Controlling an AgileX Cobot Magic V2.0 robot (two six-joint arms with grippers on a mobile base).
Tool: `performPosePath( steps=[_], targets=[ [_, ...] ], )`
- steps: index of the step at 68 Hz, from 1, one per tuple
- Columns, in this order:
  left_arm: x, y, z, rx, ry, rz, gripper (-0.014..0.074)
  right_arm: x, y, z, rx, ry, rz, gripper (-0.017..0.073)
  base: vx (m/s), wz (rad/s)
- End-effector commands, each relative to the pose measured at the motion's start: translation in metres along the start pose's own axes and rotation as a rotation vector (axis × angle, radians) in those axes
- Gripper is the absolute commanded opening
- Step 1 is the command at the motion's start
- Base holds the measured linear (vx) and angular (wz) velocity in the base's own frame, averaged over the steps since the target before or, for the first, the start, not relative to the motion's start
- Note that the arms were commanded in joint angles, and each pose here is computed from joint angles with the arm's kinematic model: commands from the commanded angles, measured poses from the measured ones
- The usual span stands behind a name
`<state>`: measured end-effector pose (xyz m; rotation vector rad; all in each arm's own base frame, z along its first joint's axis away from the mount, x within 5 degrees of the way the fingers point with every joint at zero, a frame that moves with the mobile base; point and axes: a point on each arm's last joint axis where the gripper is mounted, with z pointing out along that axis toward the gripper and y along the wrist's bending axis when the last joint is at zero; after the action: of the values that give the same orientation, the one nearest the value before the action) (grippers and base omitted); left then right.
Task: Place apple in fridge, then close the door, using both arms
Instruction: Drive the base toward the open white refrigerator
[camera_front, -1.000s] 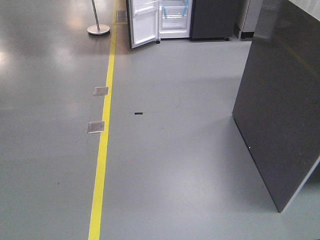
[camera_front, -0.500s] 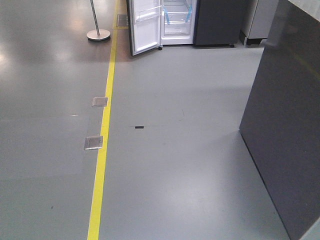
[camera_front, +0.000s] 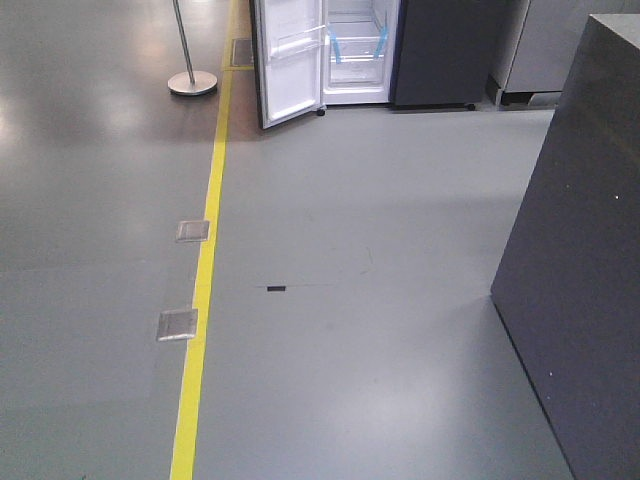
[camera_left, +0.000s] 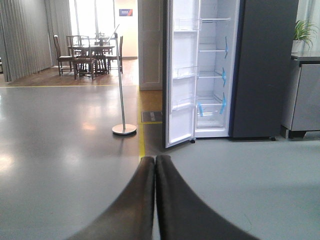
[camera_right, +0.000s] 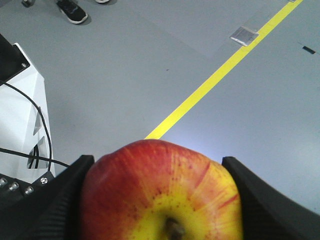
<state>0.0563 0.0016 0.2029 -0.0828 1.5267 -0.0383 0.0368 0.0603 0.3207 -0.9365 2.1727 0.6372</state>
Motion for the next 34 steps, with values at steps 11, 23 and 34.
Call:
performPosePath(
  steps=[11, 23, 34],
  targets=[
    [-0.0055, 0.0000, -0.0011, 0.002, -0.083, -0.016, -0.0006, -0.0114, 0.0012, -0.0047, 0.000, -0.079, -0.002, 0.0193, 0.34, -0.06],
    [-0.0055, 0.0000, -0.0011, 0.002, -0.083, -0.016, -0.0006, -0.0114, 0.0012, -0.0047, 0.000, -0.079, -0.002, 0.0193, 0.34, -0.05],
    [-0.0055, 0.0000, -0.0011, 0.002, -0.083, -0.016, -0.0006, -0.0114, 0.0012, -0.0047, 0.000, -0.079, -0.002, 0.0193, 0.33, -0.05]
  ],
)
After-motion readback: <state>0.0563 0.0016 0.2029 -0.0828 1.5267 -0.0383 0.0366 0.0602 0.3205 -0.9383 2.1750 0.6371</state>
